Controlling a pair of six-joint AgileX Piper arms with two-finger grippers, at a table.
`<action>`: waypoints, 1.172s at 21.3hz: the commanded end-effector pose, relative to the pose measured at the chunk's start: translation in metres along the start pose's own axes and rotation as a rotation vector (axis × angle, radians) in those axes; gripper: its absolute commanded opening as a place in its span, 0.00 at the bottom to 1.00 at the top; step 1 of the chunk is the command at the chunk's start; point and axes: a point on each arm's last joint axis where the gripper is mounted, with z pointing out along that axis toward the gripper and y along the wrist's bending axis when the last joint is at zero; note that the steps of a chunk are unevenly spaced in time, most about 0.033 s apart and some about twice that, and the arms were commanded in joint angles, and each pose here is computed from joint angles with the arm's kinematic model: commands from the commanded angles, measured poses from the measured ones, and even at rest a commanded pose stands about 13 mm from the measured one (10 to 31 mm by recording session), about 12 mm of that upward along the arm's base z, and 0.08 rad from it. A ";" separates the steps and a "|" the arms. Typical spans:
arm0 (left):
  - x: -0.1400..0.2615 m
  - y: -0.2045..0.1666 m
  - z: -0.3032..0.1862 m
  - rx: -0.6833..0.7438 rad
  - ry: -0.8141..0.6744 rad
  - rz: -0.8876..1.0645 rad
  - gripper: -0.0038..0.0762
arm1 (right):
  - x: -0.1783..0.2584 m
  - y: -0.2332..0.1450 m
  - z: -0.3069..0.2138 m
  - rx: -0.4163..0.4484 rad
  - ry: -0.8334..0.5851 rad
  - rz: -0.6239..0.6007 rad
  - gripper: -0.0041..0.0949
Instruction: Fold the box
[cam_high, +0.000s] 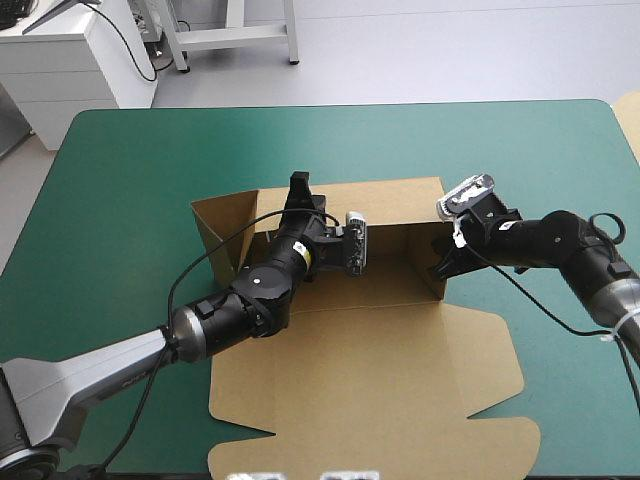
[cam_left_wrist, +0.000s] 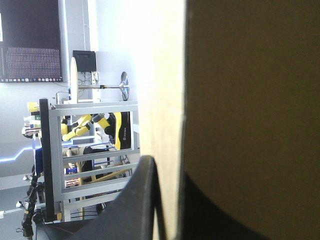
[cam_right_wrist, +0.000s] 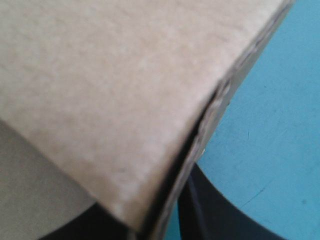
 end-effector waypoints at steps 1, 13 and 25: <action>-0.004 -0.019 -0.001 0.116 -0.042 -0.129 0.04 | -0.012 0.012 -0.010 -0.073 -0.056 0.027 0.02; 0.000 0.000 -0.026 0.081 -0.068 -0.240 0.73 | -0.012 0.010 -0.010 -0.061 -0.052 0.117 0.02; -0.048 0.002 -0.149 0.030 -0.214 -0.132 0.73 | -0.012 0.004 -0.010 0.000 -0.064 0.170 0.02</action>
